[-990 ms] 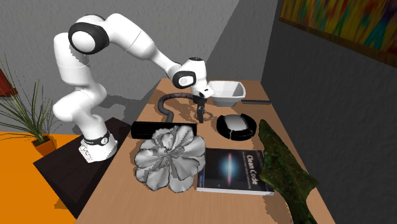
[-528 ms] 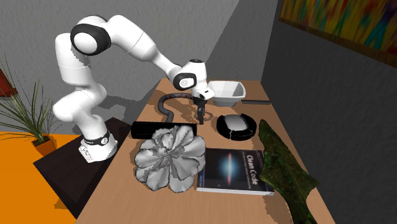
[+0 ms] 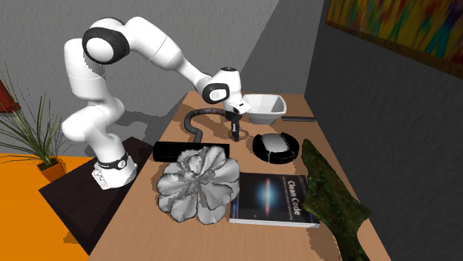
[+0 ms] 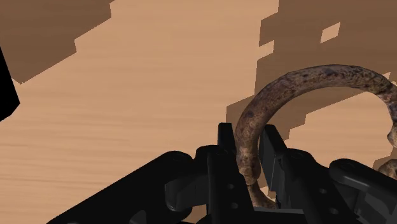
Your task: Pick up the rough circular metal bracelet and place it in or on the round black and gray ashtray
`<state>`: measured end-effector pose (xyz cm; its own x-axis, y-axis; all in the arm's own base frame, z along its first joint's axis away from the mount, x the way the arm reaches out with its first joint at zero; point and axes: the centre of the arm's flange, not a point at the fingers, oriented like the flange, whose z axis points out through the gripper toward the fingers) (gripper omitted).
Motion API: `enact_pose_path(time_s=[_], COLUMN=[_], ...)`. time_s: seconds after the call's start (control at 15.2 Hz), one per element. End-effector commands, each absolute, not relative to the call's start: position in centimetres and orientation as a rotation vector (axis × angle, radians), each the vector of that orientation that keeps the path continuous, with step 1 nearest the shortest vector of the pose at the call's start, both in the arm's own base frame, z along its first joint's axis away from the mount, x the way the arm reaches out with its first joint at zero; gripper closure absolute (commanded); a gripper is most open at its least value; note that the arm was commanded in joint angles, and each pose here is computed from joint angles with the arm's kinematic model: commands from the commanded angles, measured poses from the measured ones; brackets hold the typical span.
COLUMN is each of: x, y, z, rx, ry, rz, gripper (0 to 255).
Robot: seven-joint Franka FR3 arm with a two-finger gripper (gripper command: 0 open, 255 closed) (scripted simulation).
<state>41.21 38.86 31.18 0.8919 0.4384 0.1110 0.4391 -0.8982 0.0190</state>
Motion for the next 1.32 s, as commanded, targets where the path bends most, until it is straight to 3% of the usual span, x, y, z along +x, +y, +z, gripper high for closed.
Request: enact_pose_path(time_s=[0.0,1.25], x=[41.5,41.4], y=[38.2,38.2], z=[30.5,39.5], rx=[-3.061,-3.061], ry=[-0.696,-0.696], rz=[-0.157,-0.158], gripper=[255,255])
